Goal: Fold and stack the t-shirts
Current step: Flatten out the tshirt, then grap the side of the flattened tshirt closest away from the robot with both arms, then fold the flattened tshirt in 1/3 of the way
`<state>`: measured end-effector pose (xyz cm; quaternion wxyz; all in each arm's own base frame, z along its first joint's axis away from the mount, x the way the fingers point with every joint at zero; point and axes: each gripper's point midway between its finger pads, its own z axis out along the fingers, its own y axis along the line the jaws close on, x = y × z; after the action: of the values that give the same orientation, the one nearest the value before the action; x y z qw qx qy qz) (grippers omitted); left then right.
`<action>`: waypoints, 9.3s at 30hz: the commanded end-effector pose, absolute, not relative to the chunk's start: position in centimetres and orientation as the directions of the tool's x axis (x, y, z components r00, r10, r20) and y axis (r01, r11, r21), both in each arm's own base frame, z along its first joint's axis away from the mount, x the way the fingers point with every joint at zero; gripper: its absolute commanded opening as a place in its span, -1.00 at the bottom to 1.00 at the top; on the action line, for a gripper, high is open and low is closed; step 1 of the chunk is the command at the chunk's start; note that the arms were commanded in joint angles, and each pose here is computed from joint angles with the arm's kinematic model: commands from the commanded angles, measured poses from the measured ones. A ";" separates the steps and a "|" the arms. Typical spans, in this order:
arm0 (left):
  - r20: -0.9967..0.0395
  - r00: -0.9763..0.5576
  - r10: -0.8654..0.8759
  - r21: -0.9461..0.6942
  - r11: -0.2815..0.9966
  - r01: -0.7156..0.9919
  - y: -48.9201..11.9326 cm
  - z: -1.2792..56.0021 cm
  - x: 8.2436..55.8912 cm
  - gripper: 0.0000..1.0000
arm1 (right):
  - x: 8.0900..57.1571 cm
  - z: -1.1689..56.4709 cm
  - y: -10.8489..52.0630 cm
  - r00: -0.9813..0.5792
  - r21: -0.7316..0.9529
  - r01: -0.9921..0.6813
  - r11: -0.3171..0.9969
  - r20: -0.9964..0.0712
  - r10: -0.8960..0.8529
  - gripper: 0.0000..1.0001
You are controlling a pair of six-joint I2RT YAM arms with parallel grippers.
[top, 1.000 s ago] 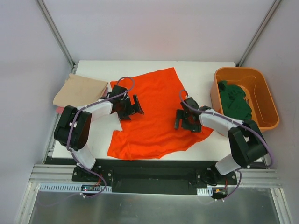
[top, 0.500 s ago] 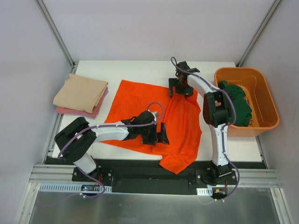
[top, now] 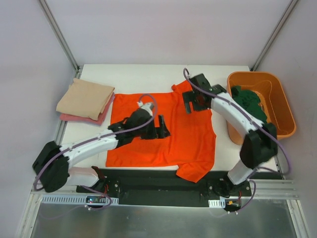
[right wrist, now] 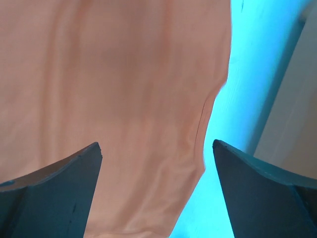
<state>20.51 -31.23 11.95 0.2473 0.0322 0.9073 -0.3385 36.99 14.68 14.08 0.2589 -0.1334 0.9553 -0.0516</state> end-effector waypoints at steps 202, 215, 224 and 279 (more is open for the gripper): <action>-0.563 -0.506 -0.654 -0.234 0.713 -0.661 -5.2 8.6 33.3 -0.08 | 37.0 9.1 9.4 -0.801 -0.270 -0.083 0.959 -0.555 -0.225 -0.20; -0.462 -0.693 -0.554 -0.448 0.820 -0.357 -11.9 11.0 31.6 0.98 | 28.5 9.0 15.4 -0.822 0.227 -0.168 0.959 -0.570 -0.010 0.93; -0.314 -0.823 -0.474 -0.443 0.840 -0.314 -15.3 6.5 32.2 0.98 | 30.7 7.3 19.0 -0.848 0.316 -0.231 0.920 -0.529 -0.032 0.93; -0.329 -0.825 -0.460 -0.292 0.880 -0.374 -12.0 3.0 29.5 0.98 | 27.3 7.8 12.9 -0.830 0.176 -0.104 0.979 -0.558 0.012 0.93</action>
<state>31.09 -12.20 3.13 0.2171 -0.2228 0.9437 -0.1126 25.56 10.64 6.37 0.2657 0.0042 0.9615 0.0694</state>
